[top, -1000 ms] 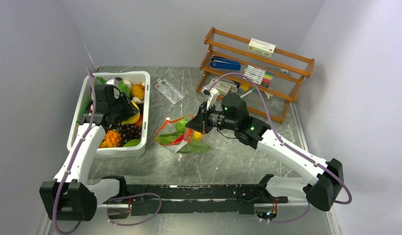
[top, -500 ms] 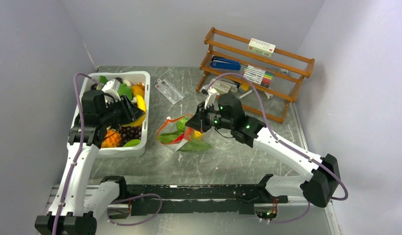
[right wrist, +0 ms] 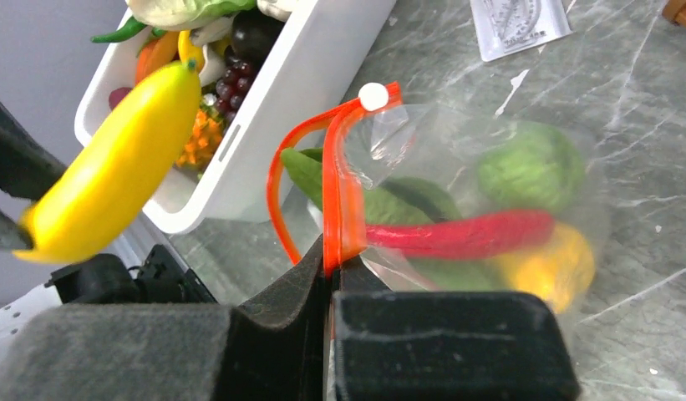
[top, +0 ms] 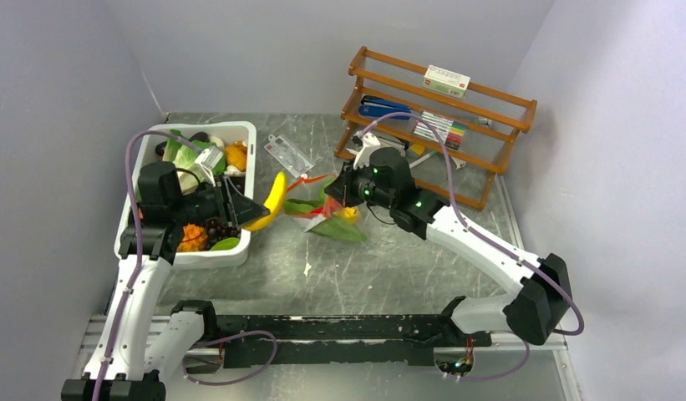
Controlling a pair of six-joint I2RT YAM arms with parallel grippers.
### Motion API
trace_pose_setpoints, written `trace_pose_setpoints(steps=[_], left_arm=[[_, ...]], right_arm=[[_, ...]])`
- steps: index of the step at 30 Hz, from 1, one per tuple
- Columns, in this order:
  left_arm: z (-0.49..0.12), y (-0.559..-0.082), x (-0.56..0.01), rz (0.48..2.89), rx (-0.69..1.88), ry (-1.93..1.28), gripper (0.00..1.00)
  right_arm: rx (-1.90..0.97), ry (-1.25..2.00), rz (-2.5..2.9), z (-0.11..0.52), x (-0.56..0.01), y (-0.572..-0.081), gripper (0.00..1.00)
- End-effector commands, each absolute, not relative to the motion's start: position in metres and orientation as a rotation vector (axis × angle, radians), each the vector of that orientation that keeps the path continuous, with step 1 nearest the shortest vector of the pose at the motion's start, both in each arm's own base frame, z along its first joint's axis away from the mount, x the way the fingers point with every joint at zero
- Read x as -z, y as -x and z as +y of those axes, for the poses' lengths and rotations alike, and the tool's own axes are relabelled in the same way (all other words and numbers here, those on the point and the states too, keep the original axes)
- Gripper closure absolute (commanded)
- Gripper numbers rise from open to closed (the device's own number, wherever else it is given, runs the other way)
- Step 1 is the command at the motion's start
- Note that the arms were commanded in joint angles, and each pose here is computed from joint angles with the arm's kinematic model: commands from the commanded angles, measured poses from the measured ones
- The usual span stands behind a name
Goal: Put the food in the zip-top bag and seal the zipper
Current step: Pick up the fake fruit from the bin, then place the fake fruit in the zipper food storage bag.
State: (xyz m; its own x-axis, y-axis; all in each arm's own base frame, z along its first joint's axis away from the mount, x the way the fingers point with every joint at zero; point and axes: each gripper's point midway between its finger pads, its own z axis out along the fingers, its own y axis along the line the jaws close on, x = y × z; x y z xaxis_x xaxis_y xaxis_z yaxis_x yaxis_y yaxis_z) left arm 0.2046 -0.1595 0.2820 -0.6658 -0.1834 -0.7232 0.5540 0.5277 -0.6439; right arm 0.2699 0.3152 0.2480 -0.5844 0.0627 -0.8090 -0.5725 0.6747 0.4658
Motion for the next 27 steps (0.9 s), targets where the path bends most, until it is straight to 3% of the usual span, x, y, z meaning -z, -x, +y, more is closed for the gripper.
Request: trace_pose_setpoints(steps=[1, 13, 27], left_arm=[[-0.175, -0.184, -0.292, 1.92, 1.398, -0.396, 0.65], [-0.189, -0.184, -0.26, 2.044, 1.509, -0.336, 0.65], [-0.201, -0.21, -0.248, 2.093, 1.449, -0.308, 0.66]], right_arm=[[-0.925, 0.371, 1.962, 0.32, -0.269, -0.283, 1.0], [-1.047, 0.476, 1.912, 0.338, -0.275, -0.272, 1.0], [-1.237, 0.596, 1.838, 0.35, -0.289, -0.241, 1.0]])
